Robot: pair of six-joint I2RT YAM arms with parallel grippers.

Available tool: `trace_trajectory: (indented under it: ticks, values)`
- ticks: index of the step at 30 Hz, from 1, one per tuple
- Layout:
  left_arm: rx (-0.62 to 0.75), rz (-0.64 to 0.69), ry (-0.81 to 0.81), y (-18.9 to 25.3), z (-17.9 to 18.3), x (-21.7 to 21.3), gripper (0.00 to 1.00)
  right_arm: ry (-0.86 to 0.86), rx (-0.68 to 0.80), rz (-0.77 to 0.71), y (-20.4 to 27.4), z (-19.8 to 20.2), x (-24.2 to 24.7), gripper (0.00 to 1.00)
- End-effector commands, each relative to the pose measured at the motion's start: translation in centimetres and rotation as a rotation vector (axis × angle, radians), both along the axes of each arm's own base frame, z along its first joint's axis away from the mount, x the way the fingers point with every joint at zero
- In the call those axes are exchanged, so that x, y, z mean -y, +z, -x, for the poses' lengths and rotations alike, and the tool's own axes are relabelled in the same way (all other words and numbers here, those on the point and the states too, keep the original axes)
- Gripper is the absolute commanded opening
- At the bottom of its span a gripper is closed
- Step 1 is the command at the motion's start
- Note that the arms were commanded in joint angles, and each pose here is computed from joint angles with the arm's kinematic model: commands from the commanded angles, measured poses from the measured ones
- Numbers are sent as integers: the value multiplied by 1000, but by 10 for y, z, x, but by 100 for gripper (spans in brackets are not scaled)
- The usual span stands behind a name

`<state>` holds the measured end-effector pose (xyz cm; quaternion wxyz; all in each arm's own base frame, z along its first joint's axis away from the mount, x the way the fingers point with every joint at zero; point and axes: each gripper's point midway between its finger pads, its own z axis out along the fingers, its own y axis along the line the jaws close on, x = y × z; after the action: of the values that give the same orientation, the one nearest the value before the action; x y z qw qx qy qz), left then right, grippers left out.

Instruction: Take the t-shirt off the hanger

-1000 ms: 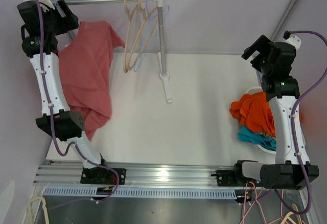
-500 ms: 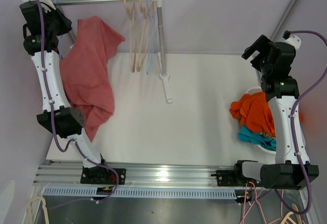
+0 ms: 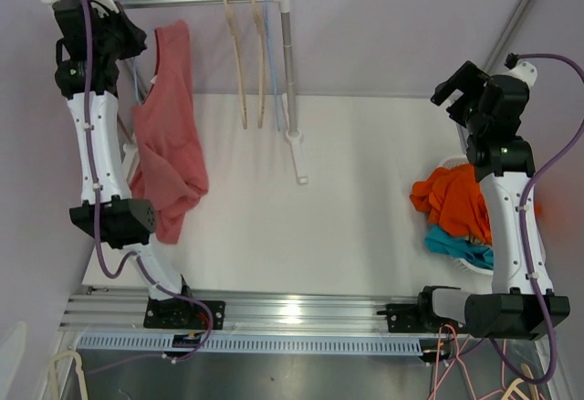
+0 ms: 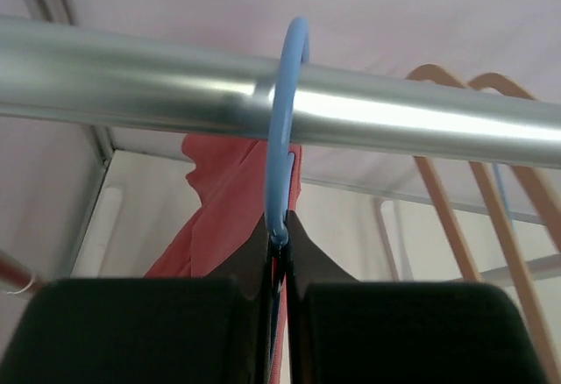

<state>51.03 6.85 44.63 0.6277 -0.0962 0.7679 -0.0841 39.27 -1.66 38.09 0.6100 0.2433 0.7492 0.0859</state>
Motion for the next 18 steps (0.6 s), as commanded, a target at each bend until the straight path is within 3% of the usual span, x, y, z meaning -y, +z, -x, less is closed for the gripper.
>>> trace_trajectory:
  ticks: [1, 8, 10, 14, 18]
  values:
    - [312, -44, -52, 121, 66, 41, 1, 36, 67, 21, 21, 7, -6, 99]
    - [385, -54, -20, 143, 119, 53, 1, 122, 77, 29, 27, 19, -20, 99]
    - [322, -43, -5, 129, 126, 57, 1, 272, 90, 15, 32, 23, -49, 98]
    - [187, -19, 190, 85, 143, 54, 1, 545, 175, 49, 48, 50, -123, 99]
    - [186, 52, 264, 76, 184, 57, 1, 959, 299, 68, 62, 114, -223, 99]
